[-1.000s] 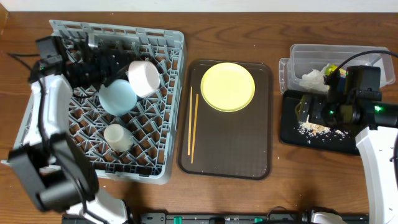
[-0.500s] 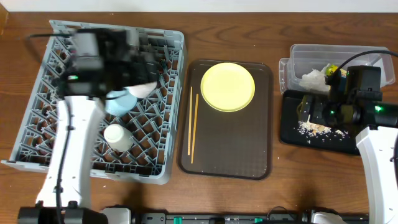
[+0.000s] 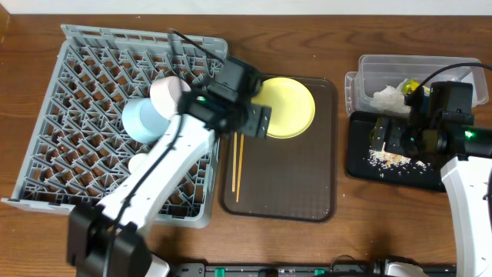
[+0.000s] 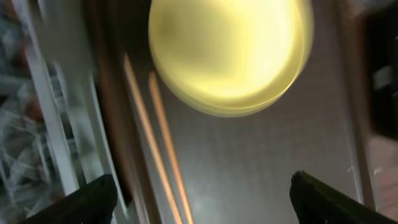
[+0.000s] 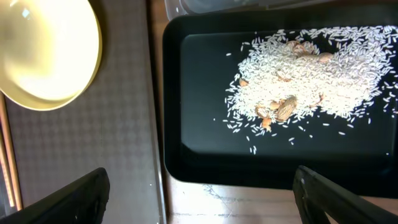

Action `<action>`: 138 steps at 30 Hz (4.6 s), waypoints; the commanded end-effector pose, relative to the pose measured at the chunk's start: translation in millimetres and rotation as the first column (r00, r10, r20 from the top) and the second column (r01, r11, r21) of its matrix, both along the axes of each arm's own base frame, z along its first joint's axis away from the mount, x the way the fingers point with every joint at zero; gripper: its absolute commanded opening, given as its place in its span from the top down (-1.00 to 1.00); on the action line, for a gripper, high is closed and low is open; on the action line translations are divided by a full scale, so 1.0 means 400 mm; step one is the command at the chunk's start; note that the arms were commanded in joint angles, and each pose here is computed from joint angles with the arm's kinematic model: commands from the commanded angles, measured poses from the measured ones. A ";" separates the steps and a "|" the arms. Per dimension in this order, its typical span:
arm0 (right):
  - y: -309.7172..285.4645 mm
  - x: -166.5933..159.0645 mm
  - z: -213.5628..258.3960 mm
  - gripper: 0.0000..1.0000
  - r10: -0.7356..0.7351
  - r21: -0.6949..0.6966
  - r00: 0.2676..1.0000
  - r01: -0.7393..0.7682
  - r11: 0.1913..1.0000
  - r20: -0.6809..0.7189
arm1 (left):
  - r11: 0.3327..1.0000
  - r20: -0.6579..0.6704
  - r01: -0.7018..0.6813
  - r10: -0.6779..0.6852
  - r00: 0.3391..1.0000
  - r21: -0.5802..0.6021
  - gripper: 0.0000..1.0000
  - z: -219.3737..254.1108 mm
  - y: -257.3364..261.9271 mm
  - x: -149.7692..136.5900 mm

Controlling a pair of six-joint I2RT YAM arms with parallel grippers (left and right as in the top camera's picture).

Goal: Sort waste into correct bins and load items into the dishwasher
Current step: 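Reach the left gripper to the tray and grasp a wooden chopstick, then carry the chopstick left and drop it into the dish rack, then return the left gripper to the tray and grasp the second chopstick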

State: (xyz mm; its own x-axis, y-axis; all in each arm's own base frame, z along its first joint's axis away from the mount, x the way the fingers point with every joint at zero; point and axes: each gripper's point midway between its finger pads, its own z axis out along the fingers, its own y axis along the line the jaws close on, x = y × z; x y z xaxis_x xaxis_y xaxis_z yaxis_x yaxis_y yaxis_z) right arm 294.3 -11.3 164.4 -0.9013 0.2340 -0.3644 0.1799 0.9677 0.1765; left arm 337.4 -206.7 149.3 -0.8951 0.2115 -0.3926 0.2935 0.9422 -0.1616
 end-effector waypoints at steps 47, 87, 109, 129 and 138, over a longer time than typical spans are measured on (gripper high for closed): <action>-0.006 -0.006 0.012 -0.83 -0.016 -0.001 1.000 0.016 1.000 -0.001 | 0.919 -0.336 -0.220 0.331 0.882 0.328 0.54 -0.408 -0.021 -0.147; -0.006 -0.009 0.011 -0.84 -0.016 -0.001 1.000 0.016 1.000 -0.006 | 0.973 -0.097 -0.124 0.145 0.985 0.197 0.88 -0.015 0.267 -0.029; -0.005 -0.013 0.009 -0.84 -0.016 -0.001 1.000 0.015 1.000 -0.013 | 0.962 -0.193 -0.112 0.162 0.968 0.249 0.07 -0.135 0.279 0.002; -0.005 -0.012 0.010 -0.85 -0.015 0.000 1.000 0.015 1.000 -0.011 | 0.984 -0.055 -0.180 0.180 0.982 -0.006 -0.19 0.068 0.156 -0.053; -0.005 -0.012 0.010 -0.85 -0.016 0.000 1.000 0.016 1.000 -0.010 | 0.988 -0.174 -0.119 0.136 0.975 0.102 -0.25 -0.086 0.070 -0.084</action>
